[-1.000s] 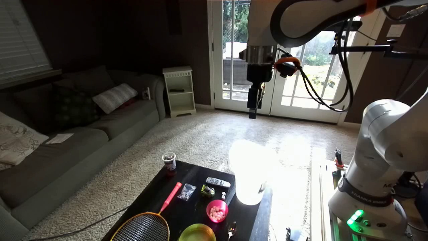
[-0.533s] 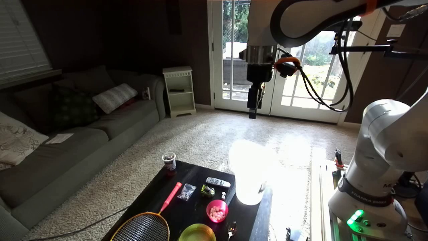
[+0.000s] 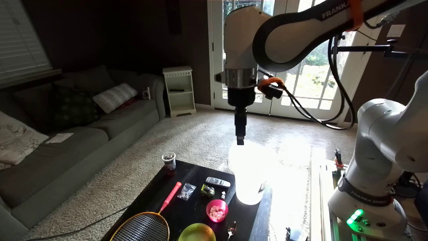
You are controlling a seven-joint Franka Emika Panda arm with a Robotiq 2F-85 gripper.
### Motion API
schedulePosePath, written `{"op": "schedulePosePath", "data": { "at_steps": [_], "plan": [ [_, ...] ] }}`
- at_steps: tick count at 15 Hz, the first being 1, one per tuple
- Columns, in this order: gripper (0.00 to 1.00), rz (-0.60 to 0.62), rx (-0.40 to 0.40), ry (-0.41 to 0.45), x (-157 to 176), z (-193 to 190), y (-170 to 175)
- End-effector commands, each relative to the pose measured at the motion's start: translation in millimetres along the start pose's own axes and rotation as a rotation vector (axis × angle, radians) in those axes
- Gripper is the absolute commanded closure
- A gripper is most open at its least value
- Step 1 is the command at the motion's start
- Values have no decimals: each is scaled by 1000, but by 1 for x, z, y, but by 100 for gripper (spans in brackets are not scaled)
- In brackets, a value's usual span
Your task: Pick up the orange object and place it back on the table.
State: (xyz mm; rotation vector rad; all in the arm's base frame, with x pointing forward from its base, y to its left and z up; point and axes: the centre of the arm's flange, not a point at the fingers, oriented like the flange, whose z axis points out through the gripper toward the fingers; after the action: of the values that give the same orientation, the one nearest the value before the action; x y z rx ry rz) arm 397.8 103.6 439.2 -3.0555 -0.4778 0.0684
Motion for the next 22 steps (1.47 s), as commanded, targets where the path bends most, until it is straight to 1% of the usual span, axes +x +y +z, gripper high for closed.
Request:
{"op": "schedulePosePath", "data": {
  "at_steps": [1, 2, 5, 7, 8, 9, 10, 12, 14, 15, 16, 17, 19, 22],
  "plan": [
    [0, -200, -15, -56, 64, 47, -64],
    [0, -254, -33, -68, 72, 65, -86],
    [0, -421, -61, -57, 94, 115, -145],
    [0, -531, -65, -54, 100, 139, -173],
    [0, -587, -58, -44, 103, 146, -181],
    [0, -640, -52, -36, 108, 140, -181],
    [0, -544, -47, -49, 83, 142, -178],
    [0, -596, -39, -46, 94, 146, -182],
    [0, -610, -36, -38, 100, 143, -181],
    [0, -613, -37, -36, 100, 142, -181],
    [0, -610, -22, -30, 98, 149, -181],
    [0, -638, -39, -25, 92, 160, -185],
    [0, -706, -50, 39, 79, 182, -194],
    [0, -842, -52, 150, 45, 224, -213]
  ]
}}
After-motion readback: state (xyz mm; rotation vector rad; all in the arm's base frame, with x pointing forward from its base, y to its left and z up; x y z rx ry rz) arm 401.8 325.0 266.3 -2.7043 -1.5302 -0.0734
